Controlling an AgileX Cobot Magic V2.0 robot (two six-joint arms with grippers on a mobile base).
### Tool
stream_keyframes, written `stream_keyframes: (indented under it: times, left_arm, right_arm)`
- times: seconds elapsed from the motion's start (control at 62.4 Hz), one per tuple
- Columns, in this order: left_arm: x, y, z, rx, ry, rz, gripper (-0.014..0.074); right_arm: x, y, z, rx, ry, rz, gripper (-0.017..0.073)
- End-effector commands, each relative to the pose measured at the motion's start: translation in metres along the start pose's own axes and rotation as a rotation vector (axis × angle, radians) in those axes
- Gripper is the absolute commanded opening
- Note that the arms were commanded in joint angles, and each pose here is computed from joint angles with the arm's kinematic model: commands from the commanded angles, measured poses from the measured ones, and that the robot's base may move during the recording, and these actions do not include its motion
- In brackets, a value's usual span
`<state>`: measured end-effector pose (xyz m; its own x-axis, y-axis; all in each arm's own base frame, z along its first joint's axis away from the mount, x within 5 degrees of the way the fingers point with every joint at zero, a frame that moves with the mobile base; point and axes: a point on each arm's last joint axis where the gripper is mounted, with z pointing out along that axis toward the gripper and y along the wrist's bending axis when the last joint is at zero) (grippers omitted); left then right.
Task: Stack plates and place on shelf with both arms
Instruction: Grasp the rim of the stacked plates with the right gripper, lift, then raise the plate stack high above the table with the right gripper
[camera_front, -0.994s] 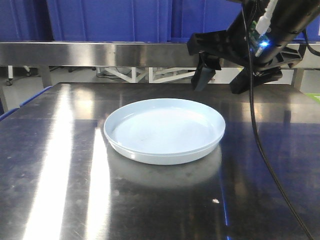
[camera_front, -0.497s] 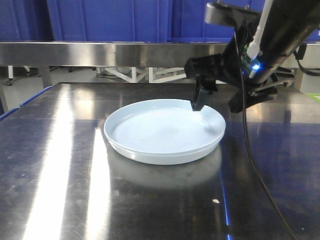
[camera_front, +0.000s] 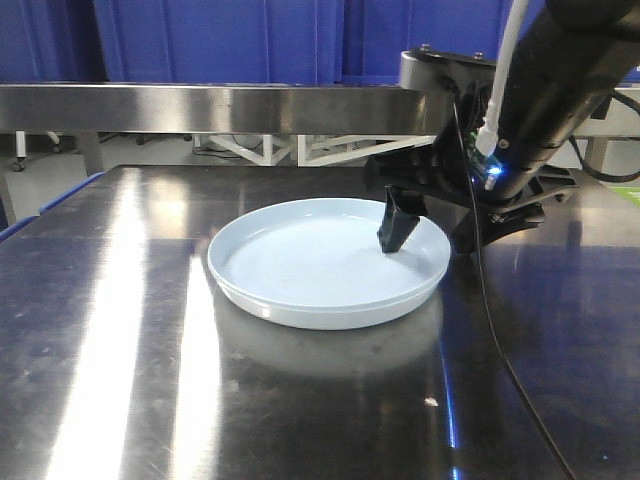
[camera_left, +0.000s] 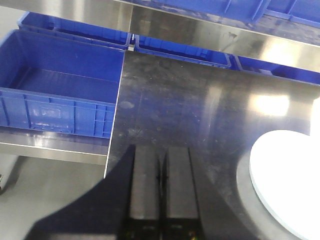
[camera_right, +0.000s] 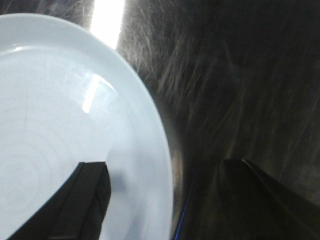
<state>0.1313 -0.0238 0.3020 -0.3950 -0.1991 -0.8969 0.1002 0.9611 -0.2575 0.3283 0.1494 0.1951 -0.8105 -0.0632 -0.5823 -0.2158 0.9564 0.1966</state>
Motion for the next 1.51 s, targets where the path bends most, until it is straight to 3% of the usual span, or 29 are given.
stream_keyframes:
  times: [0.0, 0.08, 0.16, 0.337, 0.401, 0.545, 0.898, 1.202, 1.49]
  left_arm:
    - [-0.017, -0.004, -0.004, 0.023, -0.116, -0.013, 0.0101]
    - [-0.017, -0.004, -0.004, 0.023, -0.116, -0.013, 0.0101]
    - [-0.017, -0.004, -0.004, 0.023, -0.116, -0.013, 0.0101]
    - [-0.017, -0.004, -0.004, 0.023, -0.116, -0.013, 0.0101]
    - [-0.017, -0.004, -0.004, 0.023, -0.116, -0.013, 0.0101]
    - [-0.017, -0.004, -0.004, 0.023, -0.116, -0.013, 0.0101]
    - [-0.017, -0.004, -0.004, 0.023, -0.116, -0.013, 0.0101]
    - [-0.017, -0.004, -0.004, 0.023, -0.116, -0.013, 0.0101]
    - [-0.017, -0.004, -0.004, 0.023, -0.116, -0.013, 0.0101]
  right_arm:
    - [-0.012, 0.004, -0.010, -0.016, -0.064, -0.007, 0.0569]
    - [-0.012, 0.004, -0.010, -0.016, -0.065, -0.007, 0.0536]
    - [-0.012, 0.004, -0.010, -0.016, -0.065, -0.007, 0.0442]
    - [-0.014, 0.004, -0.012, -0.019, -0.077, -0.007, 0.0030]
    - [-0.017, 0.005, -0.016, -0.024, -0.100, -0.008, 0.0077]
    - [-0.036, 0.012, -0.040, -0.049, -0.190, -0.011, 0.0048]
    - [-0.081, 0.029, -0.147, -0.137, -0.501, -0.024, 0.0048]
    - [-0.073, 0.030, -0.204, -0.164, -0.557, -0.034, 0.0048]
    - [-0.048, 0.023, -0.217, -0.168, -0.591, -0.031, 0.0048]
